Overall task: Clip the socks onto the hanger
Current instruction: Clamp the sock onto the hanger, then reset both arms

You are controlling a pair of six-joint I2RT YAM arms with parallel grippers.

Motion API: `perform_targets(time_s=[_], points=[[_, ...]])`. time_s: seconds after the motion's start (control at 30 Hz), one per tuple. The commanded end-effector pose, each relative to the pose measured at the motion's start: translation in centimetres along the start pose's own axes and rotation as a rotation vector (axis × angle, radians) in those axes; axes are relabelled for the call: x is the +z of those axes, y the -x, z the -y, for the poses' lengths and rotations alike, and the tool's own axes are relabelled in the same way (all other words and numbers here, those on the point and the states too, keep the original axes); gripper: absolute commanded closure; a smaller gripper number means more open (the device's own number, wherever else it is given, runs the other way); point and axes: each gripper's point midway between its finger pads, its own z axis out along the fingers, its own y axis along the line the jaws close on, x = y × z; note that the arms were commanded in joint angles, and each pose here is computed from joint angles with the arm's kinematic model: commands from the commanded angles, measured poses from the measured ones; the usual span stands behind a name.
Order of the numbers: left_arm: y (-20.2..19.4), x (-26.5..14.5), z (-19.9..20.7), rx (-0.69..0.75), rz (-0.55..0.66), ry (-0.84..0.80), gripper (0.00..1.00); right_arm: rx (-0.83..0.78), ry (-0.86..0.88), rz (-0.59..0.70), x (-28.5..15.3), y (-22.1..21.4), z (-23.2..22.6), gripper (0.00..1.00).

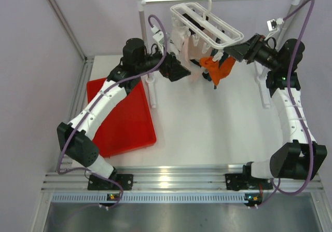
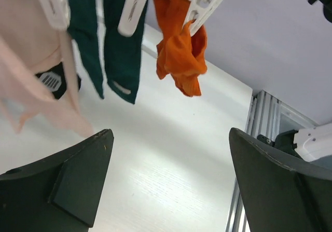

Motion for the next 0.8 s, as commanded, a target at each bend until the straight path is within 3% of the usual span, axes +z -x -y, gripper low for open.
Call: perform_targets(time_s=[0.0,0.27,0.4,0.5,0.63,0.77], points=[[1.6,-3.7,-1.0,-0.047,0.043,0.134,0.02,-0.125,-0.048,0.059,-0.6,2.4,0.9,0.23],[-0.6,-10.6,-7.5,-0.072,0.021,0.423,0.02,-0.215,-0.131,0.113,-2.4,5.0,2.8,0.21],[-3.6,-14.0,-9.6,-0.080,-0.089,0.560,0.02,-0.278,-0.166,0.112,-3.8,5.3,2.8,0.14],[-5.1,-16.0,-10.8,-0.062,-0.142,0.669,0.02,-0.297,-0.202,0.093,-5.3,4.4,2.7,0.01],[-7.4,-18.6,-11.6,-0.018,-0.236,0.772,0.02,-0.356,-0.242,0.066,-7.8,2.3,2.0,0.00],[-9.7,-20.0,-10.8,-0.022,-0.256,0.788,0.02,-0.371,-0.280,-0.006,-9.7,-1.8,2.7,0.00]])
